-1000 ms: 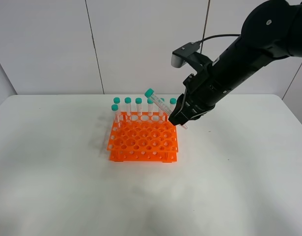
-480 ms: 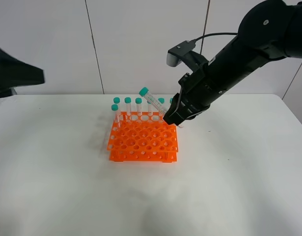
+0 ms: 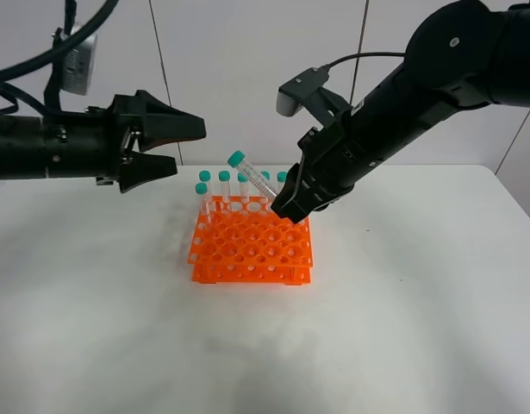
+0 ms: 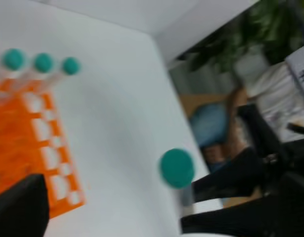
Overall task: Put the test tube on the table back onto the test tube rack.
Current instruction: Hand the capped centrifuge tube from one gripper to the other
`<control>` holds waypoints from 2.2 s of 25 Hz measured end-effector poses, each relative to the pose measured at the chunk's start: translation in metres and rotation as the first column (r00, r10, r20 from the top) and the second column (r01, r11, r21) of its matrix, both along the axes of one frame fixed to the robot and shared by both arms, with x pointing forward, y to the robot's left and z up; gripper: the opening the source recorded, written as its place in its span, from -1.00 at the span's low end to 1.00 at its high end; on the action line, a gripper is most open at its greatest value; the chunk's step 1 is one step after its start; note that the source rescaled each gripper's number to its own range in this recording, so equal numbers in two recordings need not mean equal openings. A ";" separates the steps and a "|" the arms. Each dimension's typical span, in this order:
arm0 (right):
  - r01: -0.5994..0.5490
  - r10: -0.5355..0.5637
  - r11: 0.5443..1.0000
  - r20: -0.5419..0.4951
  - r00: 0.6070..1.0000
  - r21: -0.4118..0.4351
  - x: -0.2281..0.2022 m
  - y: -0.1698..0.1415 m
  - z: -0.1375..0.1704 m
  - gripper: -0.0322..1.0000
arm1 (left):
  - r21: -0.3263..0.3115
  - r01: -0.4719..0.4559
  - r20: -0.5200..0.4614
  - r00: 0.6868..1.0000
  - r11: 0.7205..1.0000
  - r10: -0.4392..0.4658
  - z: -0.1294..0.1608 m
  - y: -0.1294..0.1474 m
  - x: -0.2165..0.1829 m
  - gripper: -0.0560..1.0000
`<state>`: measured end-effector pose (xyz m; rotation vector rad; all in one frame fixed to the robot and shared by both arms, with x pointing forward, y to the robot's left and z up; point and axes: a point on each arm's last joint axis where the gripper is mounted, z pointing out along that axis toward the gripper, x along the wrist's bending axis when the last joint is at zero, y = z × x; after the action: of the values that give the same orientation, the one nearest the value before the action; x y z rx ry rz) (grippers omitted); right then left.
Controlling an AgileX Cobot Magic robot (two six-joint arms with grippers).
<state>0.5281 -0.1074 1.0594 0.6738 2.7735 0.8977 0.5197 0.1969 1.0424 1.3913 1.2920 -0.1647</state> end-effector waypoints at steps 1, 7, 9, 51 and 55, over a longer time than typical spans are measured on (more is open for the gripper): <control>-0.001 0.001 1.000 0.001 1.000 -0.002 0.000 0.000 0.000 -0.89 | -0.009 0.011 -0.002 1.000 1.000 -0.011 -0.003 -0.006 0.001 1.00; 0.005 -0.005 1.000 0.008 1.000 -0.011 0.001 -0.001 0.000 -0.89 | 0.018 0.091 -0.031 0.995 0.996 -0.091 -0.021 -0.039 0.009 1.00; 0.007 -0.007 1.000 0.009 1.000 -0.011 0.001 -0.001 0.000 -0.89 | 0.022 0.106 -0.024 0.994 0.994 -0.106 -0.020 -0.049 0.016 1.00; 0.082 -0.081 0.996 0.026 0.996 -0.021 0.006 -0.004 0.000 -0.89 | -0.016 0.071 -0.058 0.996 0.997 -0.072 -0.015 -0.062 0.036 -0.89; 0.082 -0.081 0.996 0.026 0.996 -0.021 0.006 -0.004 0.000 -0.89 | -0.016 0.071 -0.058 0.996 0.997 -0.072 -0.015 -0.062 0.036 -0.89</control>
<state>0.5336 -0.1113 1.0590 0.7608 2.7079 0.8523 0.5557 0.1354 1.0269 1.4304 1.2877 -0.2646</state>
